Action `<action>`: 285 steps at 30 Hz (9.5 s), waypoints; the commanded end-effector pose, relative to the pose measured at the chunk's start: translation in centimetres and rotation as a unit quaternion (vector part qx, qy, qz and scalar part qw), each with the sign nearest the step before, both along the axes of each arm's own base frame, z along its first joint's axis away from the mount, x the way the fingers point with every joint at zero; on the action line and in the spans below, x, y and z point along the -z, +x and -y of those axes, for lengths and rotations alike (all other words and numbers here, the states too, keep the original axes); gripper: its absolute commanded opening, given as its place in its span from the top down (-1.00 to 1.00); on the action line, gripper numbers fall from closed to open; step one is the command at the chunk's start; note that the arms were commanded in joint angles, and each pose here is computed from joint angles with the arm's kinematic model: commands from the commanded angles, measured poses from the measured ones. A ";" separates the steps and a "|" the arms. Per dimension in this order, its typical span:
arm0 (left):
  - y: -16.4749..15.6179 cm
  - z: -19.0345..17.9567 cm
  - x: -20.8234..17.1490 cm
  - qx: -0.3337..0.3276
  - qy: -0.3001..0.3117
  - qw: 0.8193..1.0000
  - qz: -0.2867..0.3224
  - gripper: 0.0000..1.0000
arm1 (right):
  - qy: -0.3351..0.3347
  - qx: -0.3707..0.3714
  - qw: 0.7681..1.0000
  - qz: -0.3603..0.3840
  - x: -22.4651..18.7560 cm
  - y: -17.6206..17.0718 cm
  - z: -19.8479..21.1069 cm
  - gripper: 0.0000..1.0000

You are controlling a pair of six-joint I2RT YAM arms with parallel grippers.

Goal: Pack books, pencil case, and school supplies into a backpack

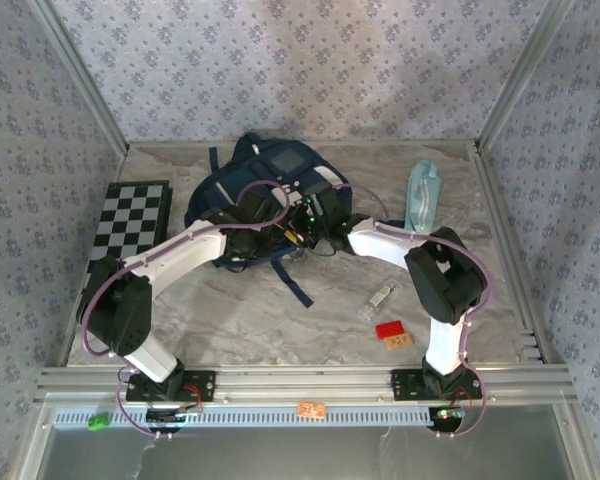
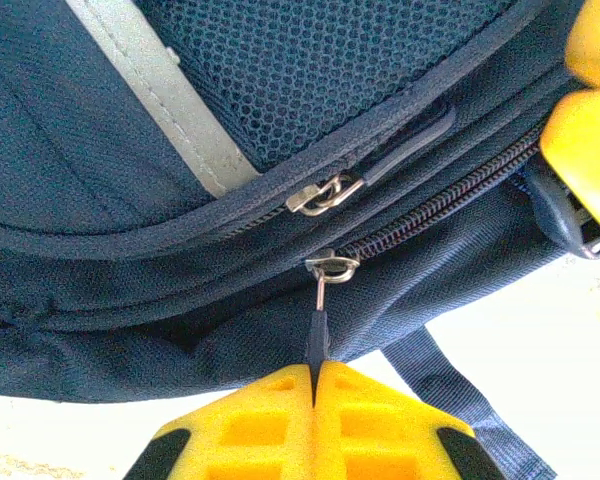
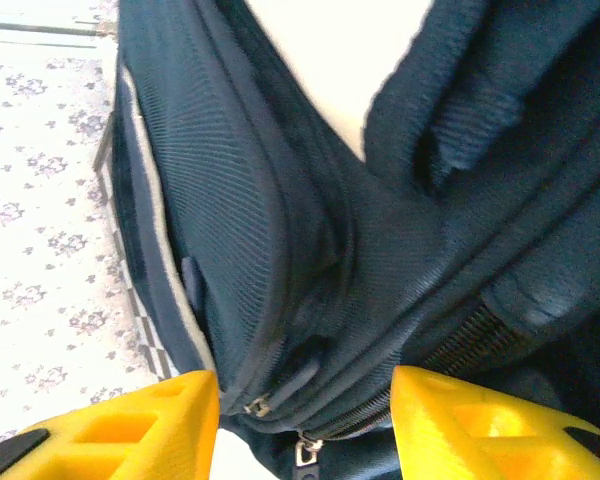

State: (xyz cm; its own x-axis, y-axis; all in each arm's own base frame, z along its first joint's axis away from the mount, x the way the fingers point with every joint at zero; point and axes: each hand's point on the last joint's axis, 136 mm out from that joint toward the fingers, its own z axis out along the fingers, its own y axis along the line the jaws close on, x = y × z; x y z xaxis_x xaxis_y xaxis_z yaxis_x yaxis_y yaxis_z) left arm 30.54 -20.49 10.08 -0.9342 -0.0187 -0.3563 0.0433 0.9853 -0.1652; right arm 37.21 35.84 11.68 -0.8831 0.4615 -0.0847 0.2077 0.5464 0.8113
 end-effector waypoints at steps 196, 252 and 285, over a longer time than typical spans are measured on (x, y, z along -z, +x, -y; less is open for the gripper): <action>-0.3 1.3 -4.2 0.099 0.018 0.992 0.077 0.01 | -0.007 -0.081 0.994 0.073 -6.9 1.5 5.0 1.00; -3.2 -3.1 1.1 0.034 0.043 0.998 0.012 1.00 | 0.029 -0.054 0.996 0.066 -7.5 3.3 8.3 1.00; -3.6 -5.1 -2.6 -0.068 -0.059 0.996 0.001 1.00 | 0.023 -0.055 0.994 0.087 -7.5 3.0 7.2 1.00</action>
